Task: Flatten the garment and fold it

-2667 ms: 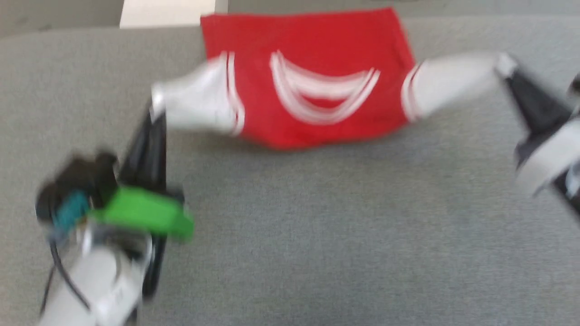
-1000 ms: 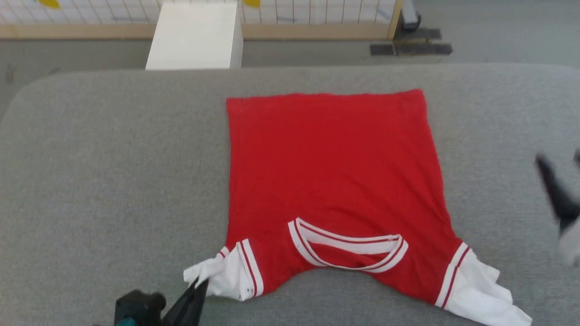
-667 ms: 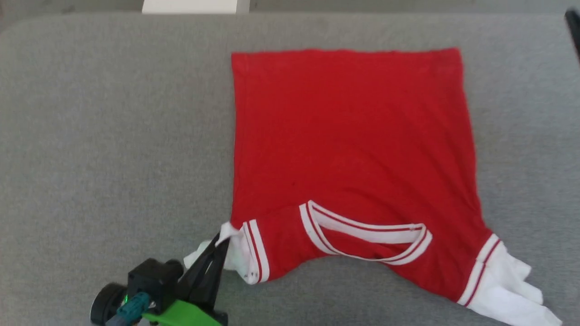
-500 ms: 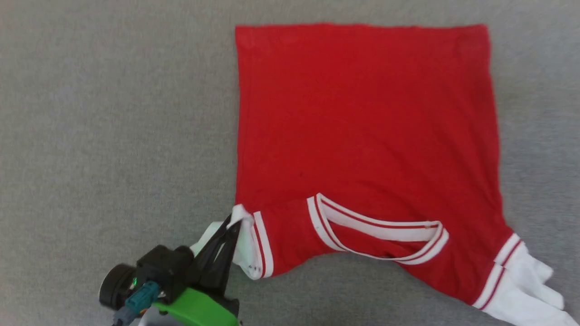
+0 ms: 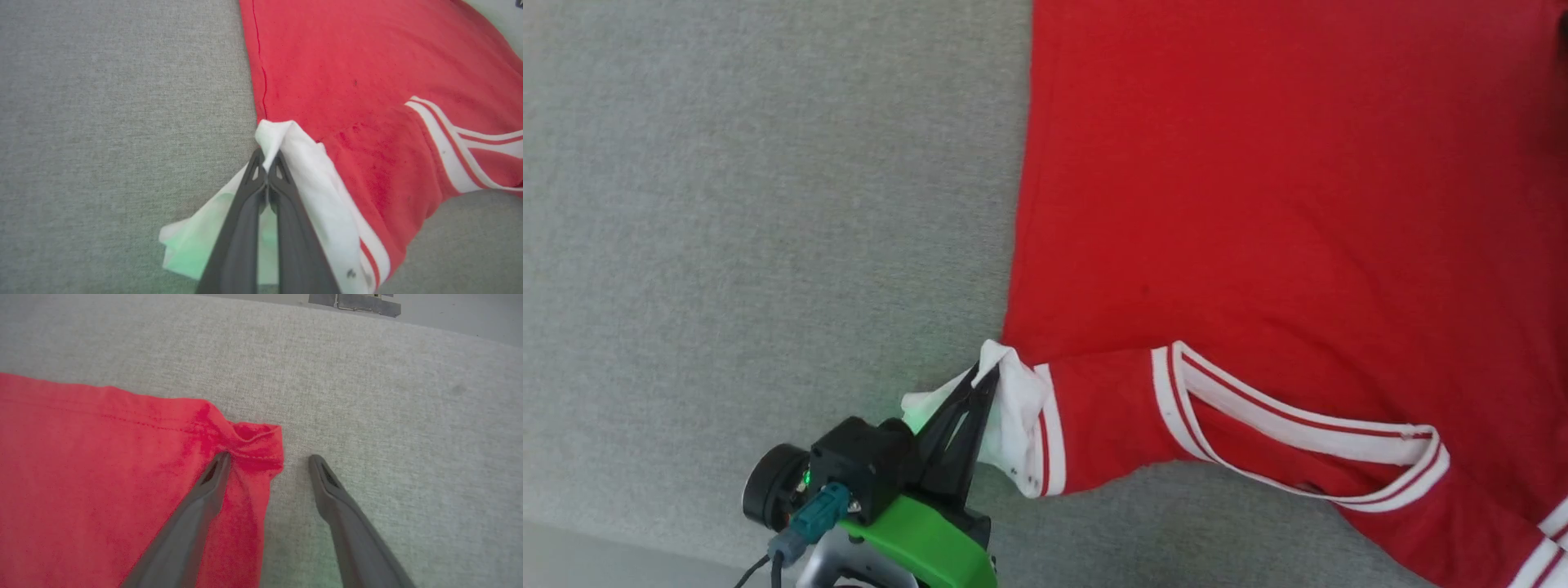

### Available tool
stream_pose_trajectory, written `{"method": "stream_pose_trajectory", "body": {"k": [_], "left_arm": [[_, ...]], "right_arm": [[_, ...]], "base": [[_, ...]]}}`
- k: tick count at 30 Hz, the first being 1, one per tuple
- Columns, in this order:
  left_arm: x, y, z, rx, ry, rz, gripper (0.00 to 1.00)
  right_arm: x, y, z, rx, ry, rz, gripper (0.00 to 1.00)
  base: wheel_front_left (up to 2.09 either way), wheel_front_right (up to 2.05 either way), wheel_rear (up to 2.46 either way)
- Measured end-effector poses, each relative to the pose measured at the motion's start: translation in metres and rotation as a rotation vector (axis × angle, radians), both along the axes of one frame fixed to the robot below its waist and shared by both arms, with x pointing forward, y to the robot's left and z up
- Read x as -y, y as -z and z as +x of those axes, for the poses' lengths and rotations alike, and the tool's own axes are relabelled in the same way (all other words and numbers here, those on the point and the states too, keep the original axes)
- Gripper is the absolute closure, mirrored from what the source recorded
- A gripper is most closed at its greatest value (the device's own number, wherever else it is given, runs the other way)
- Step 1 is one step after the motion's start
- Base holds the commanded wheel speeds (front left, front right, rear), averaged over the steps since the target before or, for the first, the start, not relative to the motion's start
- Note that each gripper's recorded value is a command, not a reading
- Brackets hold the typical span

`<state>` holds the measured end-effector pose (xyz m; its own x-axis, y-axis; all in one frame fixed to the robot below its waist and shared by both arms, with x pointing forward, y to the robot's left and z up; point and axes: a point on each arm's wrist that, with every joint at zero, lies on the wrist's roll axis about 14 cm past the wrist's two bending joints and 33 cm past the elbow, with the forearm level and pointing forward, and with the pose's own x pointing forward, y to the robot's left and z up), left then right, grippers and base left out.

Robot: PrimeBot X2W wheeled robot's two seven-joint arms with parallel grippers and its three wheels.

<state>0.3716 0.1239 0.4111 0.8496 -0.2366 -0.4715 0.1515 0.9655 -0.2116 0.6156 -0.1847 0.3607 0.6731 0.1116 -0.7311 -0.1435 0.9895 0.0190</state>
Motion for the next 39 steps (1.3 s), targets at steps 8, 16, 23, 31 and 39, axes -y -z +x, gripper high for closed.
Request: {"method": "stream_pose_trajectory", "body": {"k": [8, 16, 23, 31, 39], "left_arm": [[-0.004, -0.001, 0.001, 0.016, -0.006, 0.012, 1.0], [-0.007, -0.023, -0.008, 0.076, -0.006, 0.01, 1.0], [-0.003, -0.045, -0.023, 0.143, 0.027, 0.001, 1.0], [0.005, -0.054, -0.033, 0.182, 0.054, -0.009, 1.0], [0.02, -0.062, -0.034, 0.217, 0.087, -0.04, 1.0]], "right_arm": [[0.004, -0.014, 0.001, 0.059, -0.005, 0.023, 1.0], [0.057, -0.048, -0.045, 0.174, 0.106, 0.041, 1.0], [0.13, -0.052, -0.163, 0.157, 0.375, 0.073, 1.0], [0.161, -0.025, -0.34, 0.023, 0.693, 0.081, 1.0], [0.16, -0.029, -0.371, 0.095, 0.753, 0.139, 0.0]], "base": [[0.0, 0.0, 0.0], [0.0, 0.0, 0.0], [0.0, 0.0, 0.0], [0.0, 0.0, 0.0], [0.0, 0.0, 0.0]]}}
